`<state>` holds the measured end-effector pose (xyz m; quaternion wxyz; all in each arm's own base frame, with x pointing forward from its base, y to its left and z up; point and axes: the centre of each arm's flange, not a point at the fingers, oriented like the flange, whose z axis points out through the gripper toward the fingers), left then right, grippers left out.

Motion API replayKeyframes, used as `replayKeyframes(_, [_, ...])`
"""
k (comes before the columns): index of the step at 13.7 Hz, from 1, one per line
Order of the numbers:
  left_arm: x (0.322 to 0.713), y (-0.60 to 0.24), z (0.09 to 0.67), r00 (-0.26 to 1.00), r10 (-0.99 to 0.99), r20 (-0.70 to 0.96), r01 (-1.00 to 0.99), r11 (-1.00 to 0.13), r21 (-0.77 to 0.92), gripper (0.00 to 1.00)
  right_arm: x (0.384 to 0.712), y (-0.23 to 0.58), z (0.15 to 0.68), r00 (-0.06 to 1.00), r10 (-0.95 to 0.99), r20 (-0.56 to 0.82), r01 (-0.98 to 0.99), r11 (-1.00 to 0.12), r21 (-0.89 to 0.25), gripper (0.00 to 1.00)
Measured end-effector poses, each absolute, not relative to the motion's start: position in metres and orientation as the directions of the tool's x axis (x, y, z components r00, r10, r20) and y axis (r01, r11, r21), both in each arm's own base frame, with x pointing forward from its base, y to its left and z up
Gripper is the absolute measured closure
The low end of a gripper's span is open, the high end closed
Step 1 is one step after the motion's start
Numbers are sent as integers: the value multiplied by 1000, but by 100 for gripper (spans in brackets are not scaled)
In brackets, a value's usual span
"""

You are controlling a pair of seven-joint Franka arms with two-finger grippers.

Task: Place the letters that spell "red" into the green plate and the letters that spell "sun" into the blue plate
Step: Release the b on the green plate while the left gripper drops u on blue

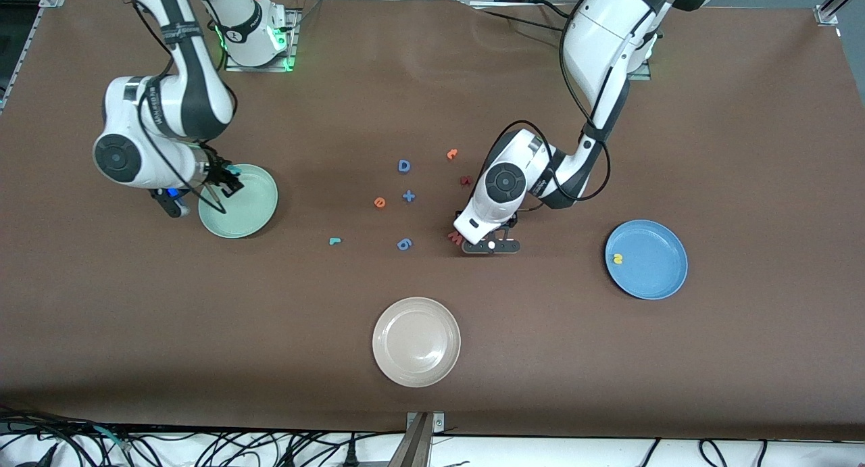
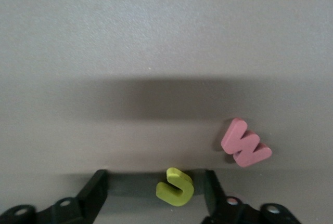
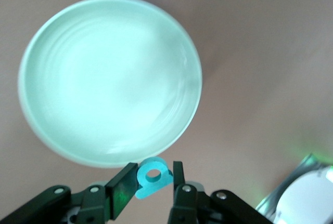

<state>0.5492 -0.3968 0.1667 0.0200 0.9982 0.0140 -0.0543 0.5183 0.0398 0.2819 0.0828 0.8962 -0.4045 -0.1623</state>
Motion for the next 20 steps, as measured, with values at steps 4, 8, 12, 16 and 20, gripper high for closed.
replayKeyframes(4, [548, -402, 174, 995, 19, -99, 23, -999, 45, 67, 501, 11, 225, 676, -715, -182, -666, -697, 267, 67])
replayKeyframes(8, [548, -402, 174, 995, 22, -100, 26, -999, 44, 69, 496, 6, 196, 684, -710, -168, -651, -698, 299, 67])
replayKeyframes(12, [564, -387, 187, 995, 45, -84, 49, -998, 44, 69, 496, 6, 193, 681, -713, -166, -655, -695, 297, 61])
replayKeyframes(16, [616, -297, 237, 992, 75, -103, 79, -996, 36, 69, 501, 10, 199, 686, -710, -159, -658, -699, 280, 20])
replayKeyframes(20, [656, -192, 258, 978, 152, -143, 156, -987, 23, 69, 516, 55, 226, 687, -713, -143, -684, -700, 206, 5])
